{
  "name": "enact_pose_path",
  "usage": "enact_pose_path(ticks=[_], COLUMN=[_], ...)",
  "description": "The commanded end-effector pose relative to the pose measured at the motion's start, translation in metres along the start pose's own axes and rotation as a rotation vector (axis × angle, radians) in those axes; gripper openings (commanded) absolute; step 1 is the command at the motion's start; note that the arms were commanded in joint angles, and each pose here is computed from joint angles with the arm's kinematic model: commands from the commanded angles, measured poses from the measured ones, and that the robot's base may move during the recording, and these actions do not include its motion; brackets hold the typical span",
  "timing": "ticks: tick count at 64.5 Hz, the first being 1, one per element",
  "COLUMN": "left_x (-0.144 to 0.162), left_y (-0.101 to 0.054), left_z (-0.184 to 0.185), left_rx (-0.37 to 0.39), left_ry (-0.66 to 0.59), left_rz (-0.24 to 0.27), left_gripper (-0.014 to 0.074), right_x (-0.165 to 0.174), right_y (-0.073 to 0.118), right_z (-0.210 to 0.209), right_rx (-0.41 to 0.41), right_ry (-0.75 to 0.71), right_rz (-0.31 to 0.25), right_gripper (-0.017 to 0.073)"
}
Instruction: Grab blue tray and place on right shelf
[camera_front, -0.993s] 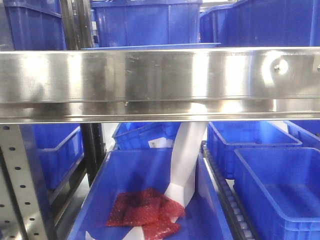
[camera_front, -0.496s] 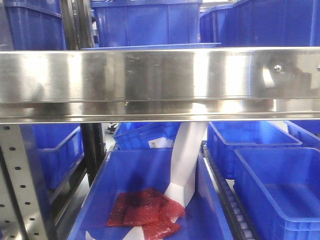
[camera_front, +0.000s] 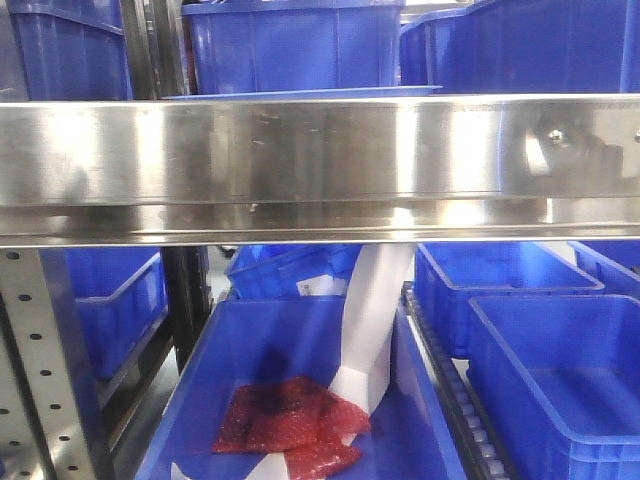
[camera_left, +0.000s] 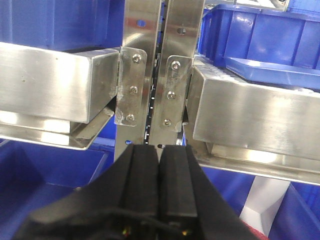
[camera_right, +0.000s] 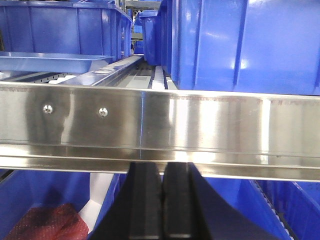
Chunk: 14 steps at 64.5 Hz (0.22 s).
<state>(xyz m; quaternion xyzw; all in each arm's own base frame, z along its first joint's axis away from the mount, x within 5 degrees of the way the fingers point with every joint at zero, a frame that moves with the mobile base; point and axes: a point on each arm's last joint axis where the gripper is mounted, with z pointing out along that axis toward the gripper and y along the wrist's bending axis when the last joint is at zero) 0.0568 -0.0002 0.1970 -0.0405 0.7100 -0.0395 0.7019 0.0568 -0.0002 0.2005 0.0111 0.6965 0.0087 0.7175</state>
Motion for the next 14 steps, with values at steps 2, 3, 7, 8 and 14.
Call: enact_pose_path(ticks=[2,3,7,8,14], left_x=[0.0018,0.0018,0.0018,0.0018,0.0018], left_y=[0.0010,0.0010,0.0010,0.0010,0.0010], left_z=[0.0002,0.0002,0.0002,0.0002,0.0002], left_rx=[-0.001,-0.001,-0.001,-0.001,-0.001], left_ry=[-0.071,-0.071,-0.071,-0.071,-0.071], left_rz=[-0.008,-0.008,-0.008,-0.008,-0.008], left_gripper=[-0.0048,-0.0048,-0.0048,-0.0048,-0.0048], right_x=[-0.0159,-0.0159,-0.0159,-0.0159,-0.0159], right_y=[0.0002,0.0002,0.0002,0.0002,0.0002], right_z=[-0.0025,-0.0025,-0.0025,-0.0025,-0.0025], right_rx=[0.002,0.002,0.002,0.002,0.002], right_ry=[-0.117,-0.117,-0.117,-0.117,-0.117], right_rz=[-0.007,-0.007,-0.007,-0.007,-0.007], right_gripper=[0.0055,0.0055,0.0055,0.0055,0.0055])
